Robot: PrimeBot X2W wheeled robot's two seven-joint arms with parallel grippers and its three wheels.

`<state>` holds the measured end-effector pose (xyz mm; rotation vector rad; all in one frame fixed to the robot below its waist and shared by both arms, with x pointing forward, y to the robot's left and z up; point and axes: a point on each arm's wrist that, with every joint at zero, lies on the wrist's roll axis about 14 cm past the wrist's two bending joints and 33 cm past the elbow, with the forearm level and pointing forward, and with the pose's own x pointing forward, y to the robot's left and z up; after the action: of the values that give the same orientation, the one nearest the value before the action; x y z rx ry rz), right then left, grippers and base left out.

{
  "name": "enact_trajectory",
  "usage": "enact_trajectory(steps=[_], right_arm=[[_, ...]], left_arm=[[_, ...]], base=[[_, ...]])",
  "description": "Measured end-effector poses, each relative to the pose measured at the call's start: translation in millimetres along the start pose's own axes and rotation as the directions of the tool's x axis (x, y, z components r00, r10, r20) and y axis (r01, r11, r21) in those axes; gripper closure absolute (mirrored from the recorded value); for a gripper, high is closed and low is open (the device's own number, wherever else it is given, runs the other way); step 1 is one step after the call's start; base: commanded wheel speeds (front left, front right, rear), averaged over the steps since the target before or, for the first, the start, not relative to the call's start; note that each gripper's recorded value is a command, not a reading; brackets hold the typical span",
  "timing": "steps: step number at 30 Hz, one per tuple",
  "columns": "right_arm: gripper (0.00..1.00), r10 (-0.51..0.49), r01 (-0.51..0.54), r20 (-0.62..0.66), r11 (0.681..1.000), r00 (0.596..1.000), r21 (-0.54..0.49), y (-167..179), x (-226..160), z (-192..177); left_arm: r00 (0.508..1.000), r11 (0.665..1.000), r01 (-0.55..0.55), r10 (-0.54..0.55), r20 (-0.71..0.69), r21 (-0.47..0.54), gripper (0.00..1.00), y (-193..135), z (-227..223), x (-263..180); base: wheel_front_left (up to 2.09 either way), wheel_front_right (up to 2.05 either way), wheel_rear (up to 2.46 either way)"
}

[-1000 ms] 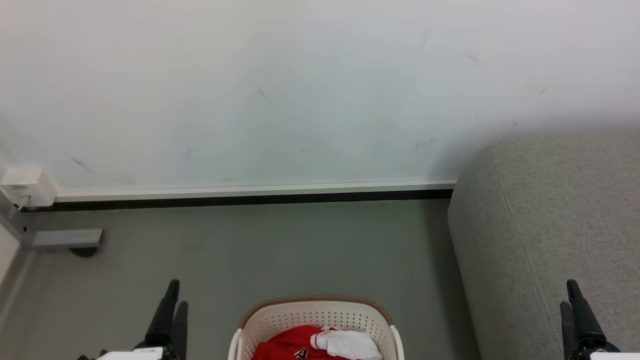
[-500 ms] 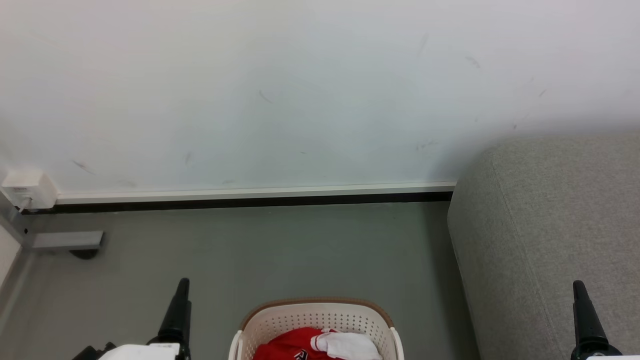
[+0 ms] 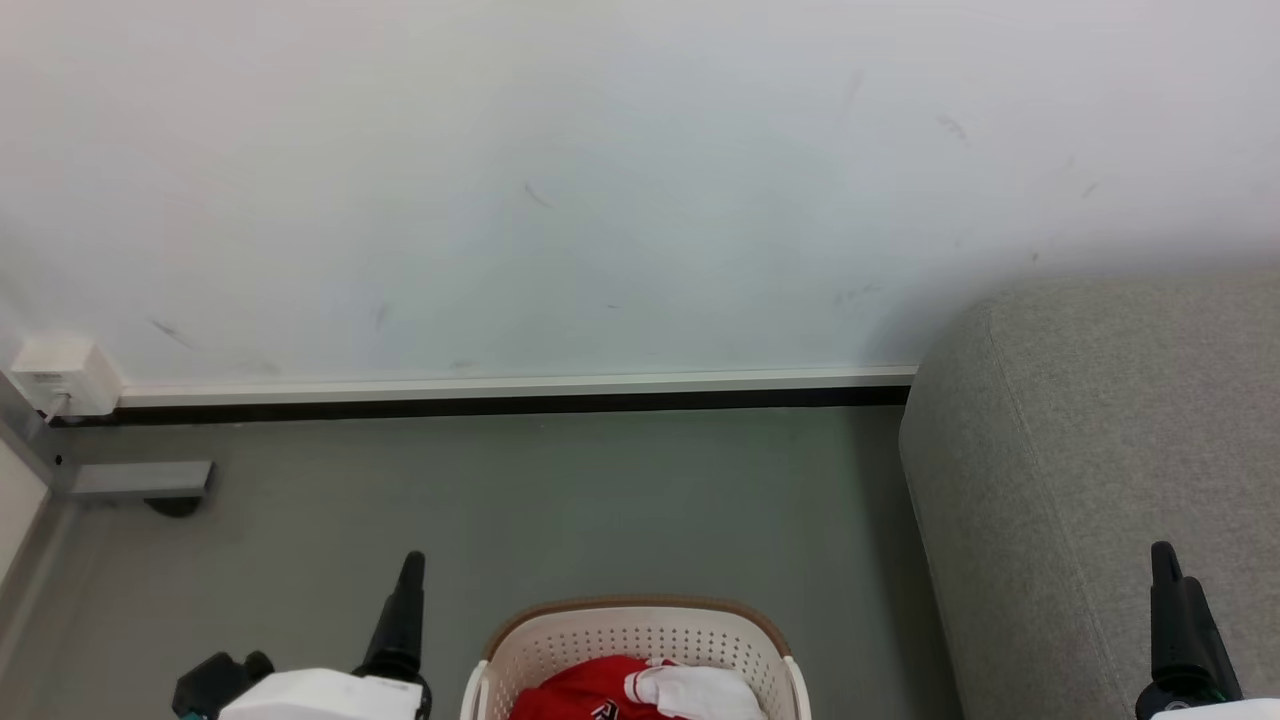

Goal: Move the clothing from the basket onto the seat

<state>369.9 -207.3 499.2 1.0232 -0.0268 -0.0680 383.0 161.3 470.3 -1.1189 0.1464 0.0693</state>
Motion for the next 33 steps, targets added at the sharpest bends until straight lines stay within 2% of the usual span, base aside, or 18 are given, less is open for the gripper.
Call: enact_trajectory(steps=[6,15,22,27,33], right_arm=[[0.0,0.022,-0.021,0.008,0.992,1.0,-0.128,5.2,0.6,1.7],[0.0,0.042,-0.041,-0.004,0.951,0.999,-0.306,8.3,1.3,-2.1],[0.0,0.051,-0.057,-0.025,0.903,0.998,-0.426,8.2,0.5,-7.7],[0.0,0.059,-0.071,-0.04,0.856,0.997,-0.511,8.3,0.5,-10.0],[0.0,0.068,-0.084,-0.05,0.811,0.996,-0.578,8.3,1.0,-11.3]], left_arm=[[1.0,0.991,0.007,-0.005,-0.011,0.132,0.0,-3.9,-5.7,1.6],[1.0,0.956,0.009,-0.003,-0.02,0.292,0.0,-5.8,-12.6,3.7],[1.0,0.91,0.015,-0.011,-0.011,0.414,0.0,-8.6,-14.4,4.8],[1.0,0.869,0.019,-0.02,-0.003,0.494,0.0,-10.6,-13.7,5.1],[0.999,0.82,0.02,-0.035,0.015,0.571,0.0,-12.7,-10.2,4.3]], base=[[0.0,0.0,0.0],[0.0,0.0,0.0],[0.0,0.0,0.0],[0.0,0.0,0.0],[0.0,0.0,0.0]])
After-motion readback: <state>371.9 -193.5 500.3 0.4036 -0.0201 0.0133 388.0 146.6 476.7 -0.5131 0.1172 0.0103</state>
